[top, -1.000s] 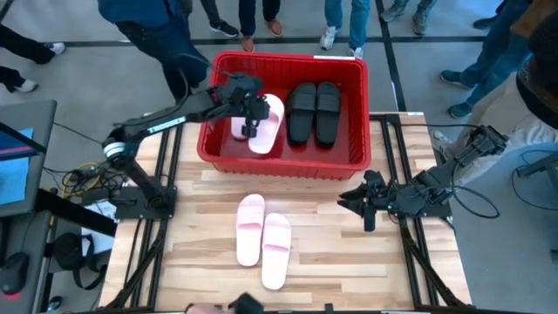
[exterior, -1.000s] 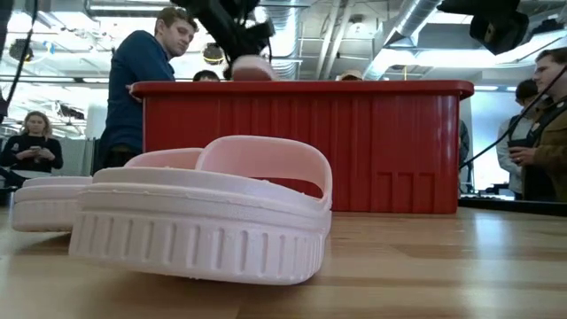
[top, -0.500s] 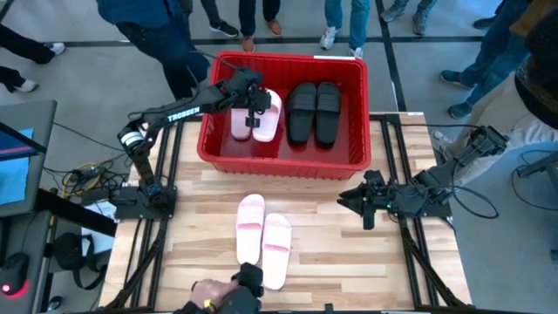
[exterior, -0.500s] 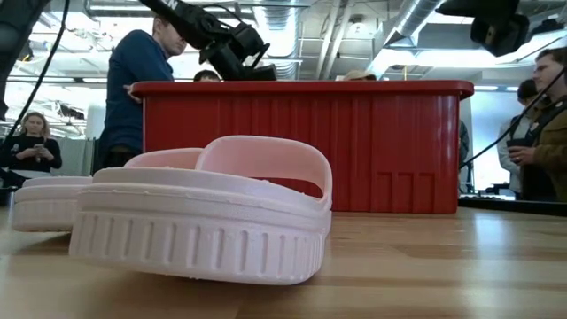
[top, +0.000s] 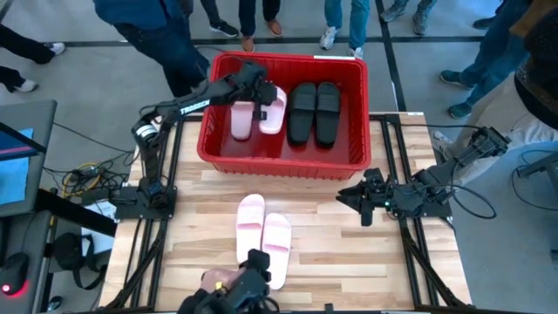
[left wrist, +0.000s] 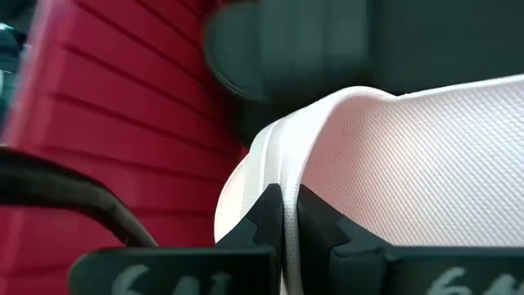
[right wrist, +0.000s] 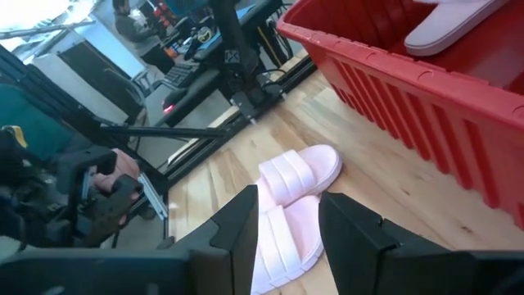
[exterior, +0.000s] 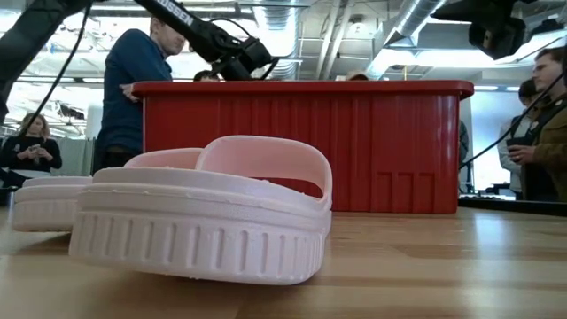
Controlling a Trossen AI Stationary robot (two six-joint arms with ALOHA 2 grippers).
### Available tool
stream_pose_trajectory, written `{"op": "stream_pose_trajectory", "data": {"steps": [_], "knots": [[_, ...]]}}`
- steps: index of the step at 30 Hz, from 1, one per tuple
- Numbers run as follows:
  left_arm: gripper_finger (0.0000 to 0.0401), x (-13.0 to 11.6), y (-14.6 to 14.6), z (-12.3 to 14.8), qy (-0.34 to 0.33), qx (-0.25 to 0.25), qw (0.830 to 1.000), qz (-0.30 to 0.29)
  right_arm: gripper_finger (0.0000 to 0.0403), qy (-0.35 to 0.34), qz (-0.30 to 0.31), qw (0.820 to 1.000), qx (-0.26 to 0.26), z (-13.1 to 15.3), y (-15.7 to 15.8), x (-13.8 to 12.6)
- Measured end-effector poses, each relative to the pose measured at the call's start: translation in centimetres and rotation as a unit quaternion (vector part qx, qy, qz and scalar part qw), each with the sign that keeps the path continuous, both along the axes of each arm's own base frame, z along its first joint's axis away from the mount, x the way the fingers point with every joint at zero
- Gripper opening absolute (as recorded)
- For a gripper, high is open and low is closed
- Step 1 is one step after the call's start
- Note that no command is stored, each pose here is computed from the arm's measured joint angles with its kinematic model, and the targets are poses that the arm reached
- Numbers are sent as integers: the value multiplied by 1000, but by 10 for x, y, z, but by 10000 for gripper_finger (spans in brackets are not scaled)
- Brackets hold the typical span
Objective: Pick and place slides into bin
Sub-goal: Put the pink slide into the red container
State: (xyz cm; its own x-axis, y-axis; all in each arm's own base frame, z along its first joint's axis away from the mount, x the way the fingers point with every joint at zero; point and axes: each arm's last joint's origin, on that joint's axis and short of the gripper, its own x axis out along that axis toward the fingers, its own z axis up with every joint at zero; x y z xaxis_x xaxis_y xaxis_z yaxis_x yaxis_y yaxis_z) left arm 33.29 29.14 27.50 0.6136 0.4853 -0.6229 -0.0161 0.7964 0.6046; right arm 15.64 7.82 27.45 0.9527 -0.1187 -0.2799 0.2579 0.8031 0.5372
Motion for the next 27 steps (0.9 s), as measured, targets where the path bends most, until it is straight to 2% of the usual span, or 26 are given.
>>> {"op": "stream_pose_trajectory", "data": {"steps": [8, 21, 27], "knots": [[0, 14, 20, -6, 19, -14, 1000, 10, 118, -4, 3, 1000, 14, 0, 3, -1], [0, -9, 42, -10, 12, -42, 998, 37, 118, 11, 3, 1000, 0, -3, 2, -2], [0, -6, 47, -21, 11, -50, 998, 33, 118, 12, 3, 1000, 0, -3, 2, -2]]}}
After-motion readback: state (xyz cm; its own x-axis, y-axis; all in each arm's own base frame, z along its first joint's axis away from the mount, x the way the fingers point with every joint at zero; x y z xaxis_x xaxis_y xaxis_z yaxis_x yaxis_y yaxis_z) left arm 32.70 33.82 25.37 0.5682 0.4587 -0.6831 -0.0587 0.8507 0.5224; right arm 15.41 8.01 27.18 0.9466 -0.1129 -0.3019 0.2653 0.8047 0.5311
